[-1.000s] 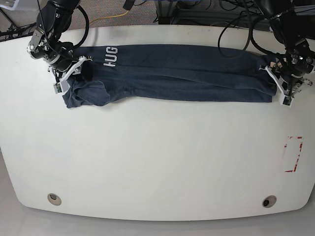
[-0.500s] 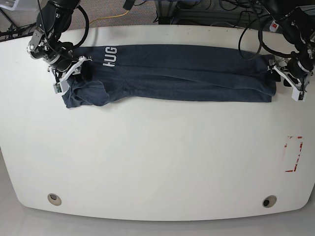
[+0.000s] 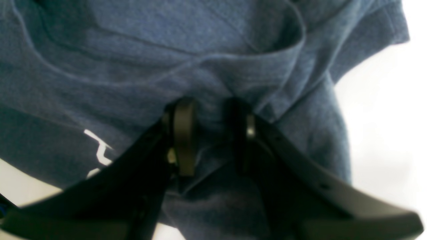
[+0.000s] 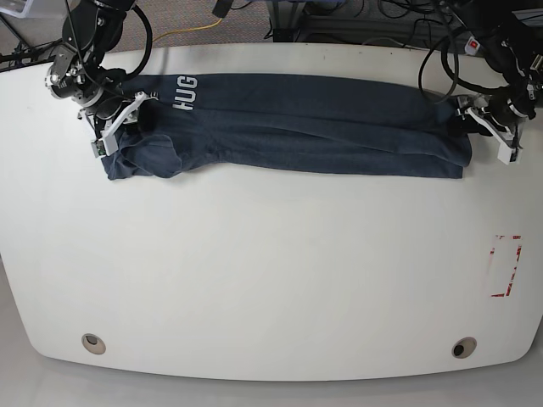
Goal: Fold the T-shirt properly
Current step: 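Regrasp the shirt end with the left gripper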
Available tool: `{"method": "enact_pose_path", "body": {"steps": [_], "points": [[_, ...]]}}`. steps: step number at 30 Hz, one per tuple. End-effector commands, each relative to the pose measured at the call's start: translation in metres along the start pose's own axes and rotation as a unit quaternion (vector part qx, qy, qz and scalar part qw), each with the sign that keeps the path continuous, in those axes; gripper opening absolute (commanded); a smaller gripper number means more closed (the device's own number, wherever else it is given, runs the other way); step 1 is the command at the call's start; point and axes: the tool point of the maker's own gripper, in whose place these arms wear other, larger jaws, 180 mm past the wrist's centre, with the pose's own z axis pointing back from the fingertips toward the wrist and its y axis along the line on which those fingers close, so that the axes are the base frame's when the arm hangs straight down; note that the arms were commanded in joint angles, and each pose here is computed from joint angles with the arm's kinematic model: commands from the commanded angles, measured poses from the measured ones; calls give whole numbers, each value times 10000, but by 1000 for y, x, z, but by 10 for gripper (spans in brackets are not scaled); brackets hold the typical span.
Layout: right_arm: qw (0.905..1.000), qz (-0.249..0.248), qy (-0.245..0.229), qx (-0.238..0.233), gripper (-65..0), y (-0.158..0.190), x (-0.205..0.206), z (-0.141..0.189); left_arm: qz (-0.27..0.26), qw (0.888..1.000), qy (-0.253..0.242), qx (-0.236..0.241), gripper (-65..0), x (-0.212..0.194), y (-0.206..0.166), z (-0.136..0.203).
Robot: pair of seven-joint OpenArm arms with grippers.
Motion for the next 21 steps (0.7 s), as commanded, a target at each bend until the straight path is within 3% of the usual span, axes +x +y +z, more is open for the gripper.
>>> {"method": "enact_pose_path", "body": {"steps": [1,10,14,17,19,21], "points": [[9999,84,-44,-89,-476,-5,6,5,30,10000,-49,-63,-190,7,-3,-4],[9999,85,-32,-94,-476,-5,5,5,156,9990,-215,-358,-190,12,-22,-12],[9999,85,-32,-94,-476,-5,5,5,-88,9974,-142,-707,-210,15,-46,-22],[9999,85,-32,-94,-476,-5,5,5,-131,9972,-103,-724,-340,14,-48,-23],[9999,83,-22,-97,-476,-6,5,4,-115,9972,-90,-734,-493,13,-49,-24],[9999,83,-22,-97,-476,-6,5,4,-132,9972,-111,-730,-600,14,-49,-24]]}}
